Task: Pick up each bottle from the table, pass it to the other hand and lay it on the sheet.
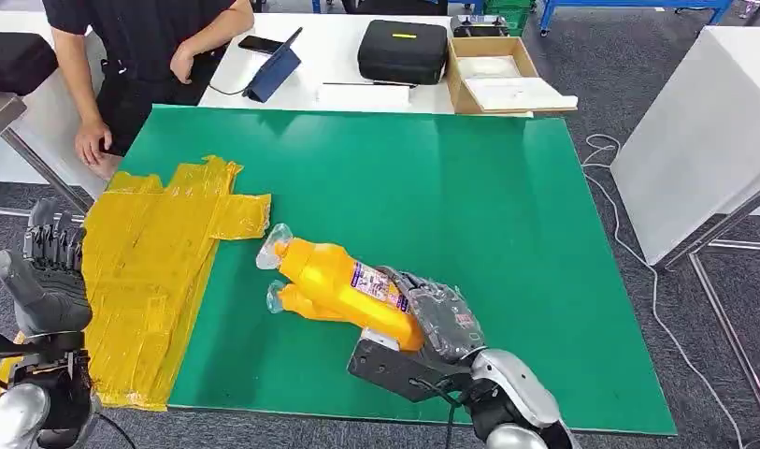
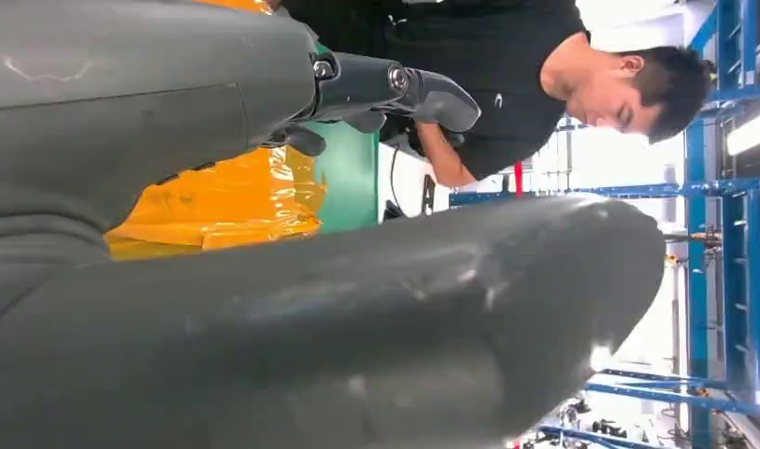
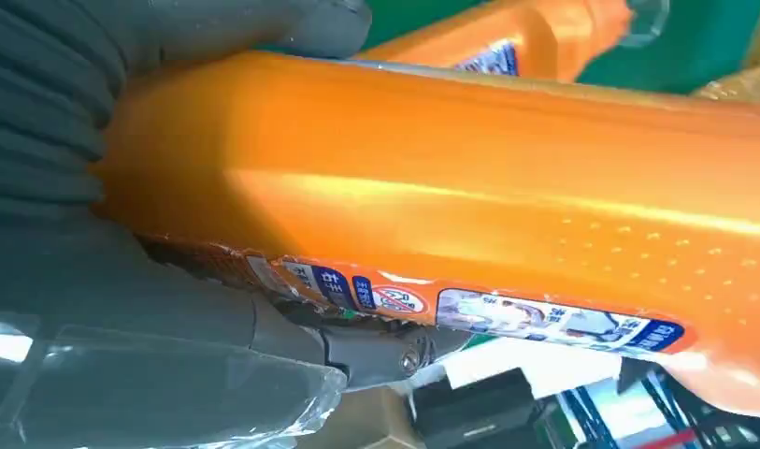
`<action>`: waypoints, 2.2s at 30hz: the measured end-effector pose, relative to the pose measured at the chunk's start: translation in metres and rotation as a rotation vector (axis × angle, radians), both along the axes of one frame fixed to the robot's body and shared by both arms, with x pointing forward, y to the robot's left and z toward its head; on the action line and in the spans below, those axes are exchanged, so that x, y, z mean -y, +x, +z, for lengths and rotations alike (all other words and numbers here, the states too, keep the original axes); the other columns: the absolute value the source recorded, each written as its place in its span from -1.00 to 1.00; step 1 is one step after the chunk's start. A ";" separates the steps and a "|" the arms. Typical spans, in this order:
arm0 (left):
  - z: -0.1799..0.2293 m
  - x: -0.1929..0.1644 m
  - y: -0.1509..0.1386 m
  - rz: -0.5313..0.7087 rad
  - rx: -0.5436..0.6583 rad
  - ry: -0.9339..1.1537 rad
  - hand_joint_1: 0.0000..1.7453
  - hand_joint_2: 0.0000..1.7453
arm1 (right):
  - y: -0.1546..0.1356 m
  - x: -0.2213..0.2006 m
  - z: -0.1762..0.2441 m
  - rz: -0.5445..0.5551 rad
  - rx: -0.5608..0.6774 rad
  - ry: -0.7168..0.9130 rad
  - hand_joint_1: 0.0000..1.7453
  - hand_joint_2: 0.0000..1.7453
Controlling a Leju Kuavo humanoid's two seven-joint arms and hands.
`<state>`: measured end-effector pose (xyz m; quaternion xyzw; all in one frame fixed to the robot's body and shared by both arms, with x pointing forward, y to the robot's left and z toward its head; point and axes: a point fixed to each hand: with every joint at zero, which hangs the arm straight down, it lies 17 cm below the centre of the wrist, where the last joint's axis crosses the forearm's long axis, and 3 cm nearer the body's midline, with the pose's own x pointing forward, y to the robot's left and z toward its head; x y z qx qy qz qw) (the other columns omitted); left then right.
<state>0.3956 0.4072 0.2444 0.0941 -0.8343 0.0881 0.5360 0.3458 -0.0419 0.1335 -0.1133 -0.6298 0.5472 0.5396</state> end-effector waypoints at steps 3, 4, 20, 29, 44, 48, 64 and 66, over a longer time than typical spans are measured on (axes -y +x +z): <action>-0.012 0.011 -0.001 -0.065 -0.041 -0.033 -1.00 -1.00 | 0.005 0.005 0.017 -0.030 0.028 0.075 1.00 1.00; -0.018 0.017 -0.002 -0.102 -0.059 -0.059 -1.00 -1.00 | 0.008 0.008 0.022 -0.041 0.038 0.096 1.00 1.00; -0.029 0.125 0.012 -0.519 -0.145 -0.204 -1.00 1.00 | 0.067 -0.033 0.041 -0.105 0.041 0.120 1.00 1.00; -0.025 0.155 0.017 -0.594 -0.158 -0.202 -1.00 1.00 | 0.069 -0.068 0.014 -0.070 -0.023 0.040 1.00 1.00; -0.035 0.148 0.032 -0.597 -0.227 -0.302 -1.00 1.00 | 0.066 -0.112 0.008 -0.035 0.091 -0.175 1.00 1.00; -0.037 0.140 0.035 -0.601 -0.241 -0.351 -1.00 1.00 | 0.073 -0.108 0.022 -0.094 0.209 -0.224 1.00 1.00; -0.052 0.132 0.035 -0.704 -0.308 -0.529 -1.00 1.00 | 0.063 -0.092 0.063 -0.146 0.463 -0.220 1.00 1.00; -0.054 0.131 0.035 -0.703 -0.315 -0.537 -1.00 1.00 | 0.060 -0.090 0.060 -0.145 0.457 -0.216 1.00 1.00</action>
